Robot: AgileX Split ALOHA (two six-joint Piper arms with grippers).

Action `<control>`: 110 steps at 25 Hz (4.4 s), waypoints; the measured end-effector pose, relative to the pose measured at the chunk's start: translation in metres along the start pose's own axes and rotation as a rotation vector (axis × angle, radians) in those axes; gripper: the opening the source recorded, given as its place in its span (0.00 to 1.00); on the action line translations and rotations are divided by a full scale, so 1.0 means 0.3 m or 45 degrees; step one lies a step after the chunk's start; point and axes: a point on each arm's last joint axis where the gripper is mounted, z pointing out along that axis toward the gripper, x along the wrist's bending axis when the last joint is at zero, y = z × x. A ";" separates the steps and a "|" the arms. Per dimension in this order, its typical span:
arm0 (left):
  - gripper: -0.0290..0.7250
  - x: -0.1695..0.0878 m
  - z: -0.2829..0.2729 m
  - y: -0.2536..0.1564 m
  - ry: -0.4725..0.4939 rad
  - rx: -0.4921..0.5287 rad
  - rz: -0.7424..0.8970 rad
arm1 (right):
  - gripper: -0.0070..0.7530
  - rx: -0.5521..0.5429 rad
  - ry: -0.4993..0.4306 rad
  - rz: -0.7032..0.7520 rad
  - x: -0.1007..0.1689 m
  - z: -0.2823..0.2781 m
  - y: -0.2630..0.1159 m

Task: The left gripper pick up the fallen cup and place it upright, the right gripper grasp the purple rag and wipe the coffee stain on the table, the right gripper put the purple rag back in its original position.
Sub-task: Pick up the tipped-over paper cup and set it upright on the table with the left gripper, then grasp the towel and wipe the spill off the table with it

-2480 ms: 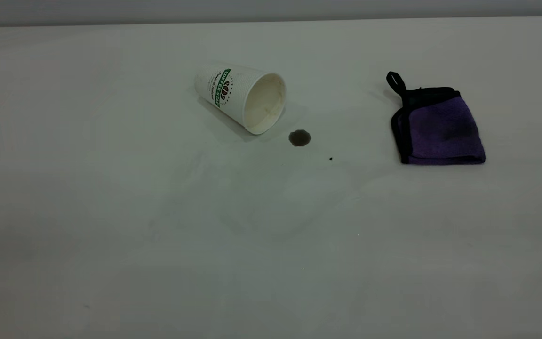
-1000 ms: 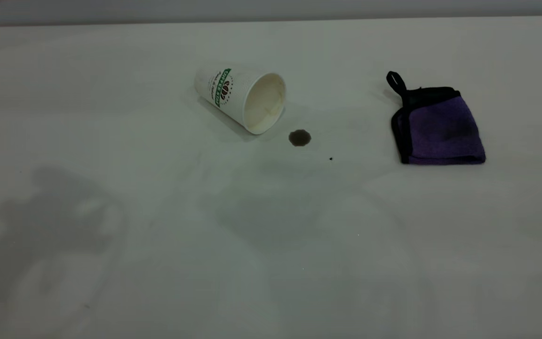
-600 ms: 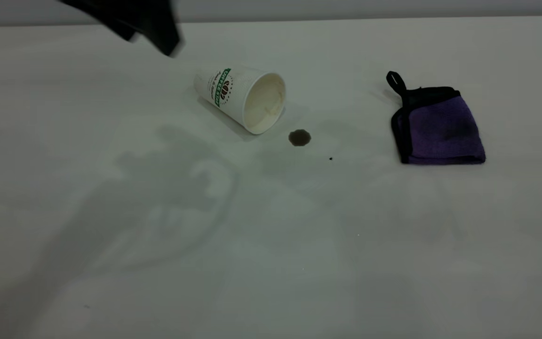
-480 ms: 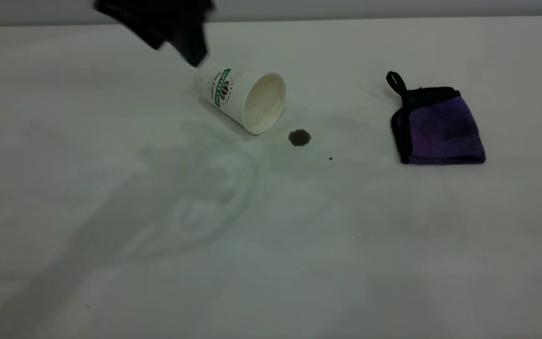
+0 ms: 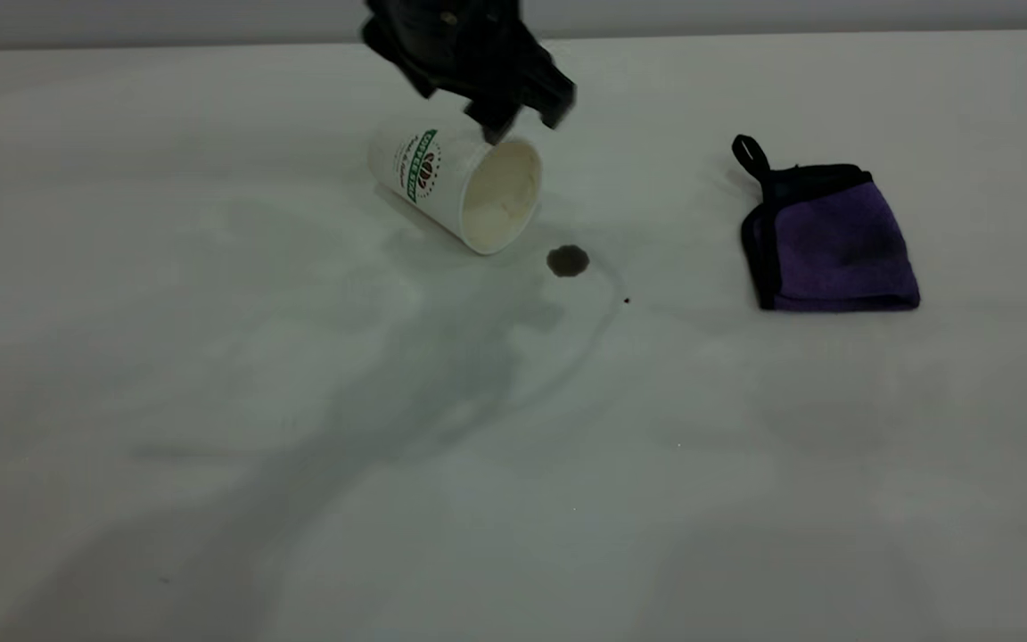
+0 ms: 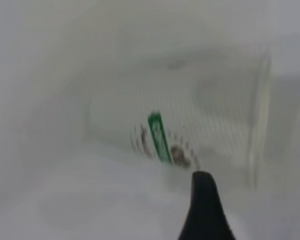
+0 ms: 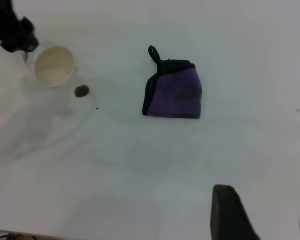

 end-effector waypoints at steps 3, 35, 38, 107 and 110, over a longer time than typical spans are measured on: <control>0.79 -0.029 0.041 0.008 0.060 -0.030 -0.012 | 0.52 0.000 0.000 0.000 0.000 0.000 0.000; 0.70 -0.055 0.233 -0.079 0.374 -0.023 0.019 | 0.52 0.000 0.000 0.000 0.000 0.000 0.000; 0.53 -0.054 0.234 -0.078 0.382 -0.036 -0.017 | 0.52 0.000 0.000 0.000 0.000 0.000 0.000; 0.47 0.555 0.138 0.080 -0.549 0.372 -0.344 | 0.52 0.000 0.000 0.000 0.000 0.000 0.000; 0.47 0.557 0.087 0.107 -0.542 0.331 -0.332 | 0.52 0.000 0.000 0.000 0.000 0.000 0.000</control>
